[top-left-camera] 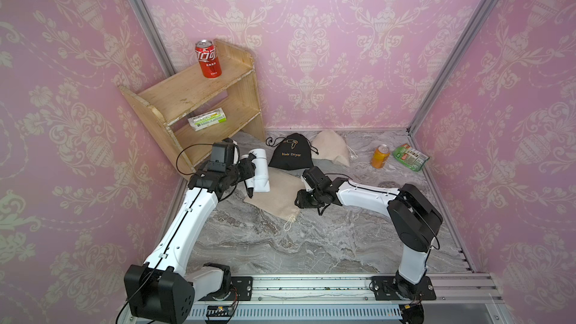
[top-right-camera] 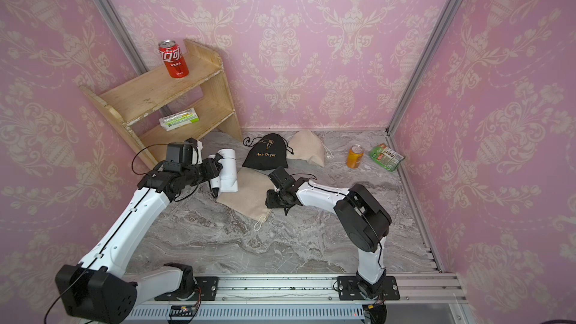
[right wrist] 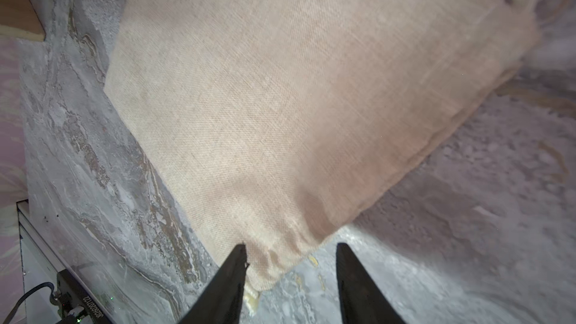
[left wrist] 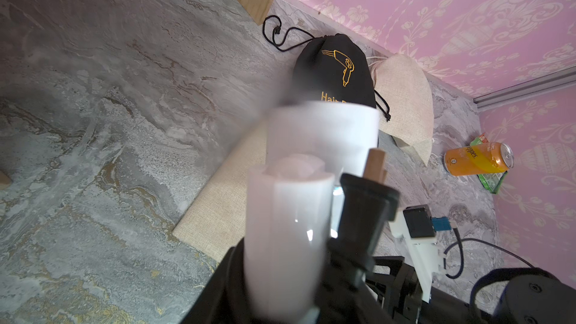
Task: Pack away hair dryers
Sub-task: Pick up the drawstring bag from the center of the board.
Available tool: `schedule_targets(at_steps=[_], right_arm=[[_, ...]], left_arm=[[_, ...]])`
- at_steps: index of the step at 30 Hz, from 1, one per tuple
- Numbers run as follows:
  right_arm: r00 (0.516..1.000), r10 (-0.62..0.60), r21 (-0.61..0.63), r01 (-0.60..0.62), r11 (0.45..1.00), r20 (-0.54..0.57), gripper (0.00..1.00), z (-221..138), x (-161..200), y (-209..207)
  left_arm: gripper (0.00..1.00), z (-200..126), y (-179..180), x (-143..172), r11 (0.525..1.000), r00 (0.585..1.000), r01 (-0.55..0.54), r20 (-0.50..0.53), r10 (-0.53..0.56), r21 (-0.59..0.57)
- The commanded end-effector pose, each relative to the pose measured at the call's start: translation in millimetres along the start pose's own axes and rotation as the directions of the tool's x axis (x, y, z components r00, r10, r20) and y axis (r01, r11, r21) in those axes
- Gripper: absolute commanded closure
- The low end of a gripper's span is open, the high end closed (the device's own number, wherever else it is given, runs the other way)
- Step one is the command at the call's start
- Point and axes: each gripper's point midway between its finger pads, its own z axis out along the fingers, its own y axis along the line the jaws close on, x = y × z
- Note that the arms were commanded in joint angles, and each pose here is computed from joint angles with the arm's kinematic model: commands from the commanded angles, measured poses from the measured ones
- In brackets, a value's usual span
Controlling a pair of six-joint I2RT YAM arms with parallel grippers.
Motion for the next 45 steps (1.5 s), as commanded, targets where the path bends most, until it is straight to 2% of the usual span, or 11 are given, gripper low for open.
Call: schedule_targets(at_steps=[1, 10, 14, 24, 32, 35, 40, 43, 45], right_arm=[[0.999, 0.033, 0.002, -0.033, 0.999, -0.015, 0.54, 9.3, 0.4, 4.0], [0.998, 0.041, 0.057, -0.038, 0.998, -0.046, 0.57, 19.8, 6.7, -3.7], [0.997, 0.042, 0.097, -0.036, 0.995, -0.063, 0.57, 23.9, 10.7, -9.3], [0.999, 0.041, 0.143, -0.038, 0.989, -0.021, 0.51, 14.1, 9.9, -19.1], [0.997, 0.048, 0.143, -0.040, 0.989, -0.055, 0.52, 29.3, 12.1, -18.7], [0.997, 0.046, 0.144, -0.038, 0.989, -0.058, 0.57, 31.9, 10.1, -17.8], [0.999, 0.027, 0.147, -0.021, 0.989, -0.040, 0.82, 26.1, 3.4, -14.7], [1.000, 0.005, 0.159, -0.002, 0.987, -0.016, 0.95, 16.1, -3.2, -12.6], [1.000, -0.006, 0.162, 0.006, 0.987, 0.003, 1.00, 9.4, -7.5, -11.5]], left_arm=[[0.92, -10.1, -10.1, -15.1, 0.999, 0.997, -0.018, 0.075, 0.014, 0.051], [0.92, -15.2, -14.4, -17.3, 0.997, 0.996, -0.020, 0.087, 0.014, 0.070], [0.92, -16.5, -13.8, -16.6, 0.997, 0.996, -0.019, 0.092, 0.012, 0.072], [0.93, -16.2, -15.7, -16.4, 0.996, 0.996, -0.015, 0.093, 0.007, 0.085], [0.93, -13.8, -17.2, -18.0, 0.996, 0.996, -0.011, 0.092, 0.003, 0.091], [0.94, -14.3, -16.8, -18.2, 0.996, 0.996, -0.013, 0.094, 0.005, 0.089], [0.94, -15.2, -17.4, -19.0, 0.996, 0.995, -0.016, 0.097, 0.007, 0.088], [0.94, -15.5, -17.7, -19.2, 0.996, 0.995, -0.014, 0.098, 0.005, 0.089], [0.94, -15.5, -17.2, -18.9, 0.996, 0.995, -0.013, 0.096, 0.005, 0.088]])
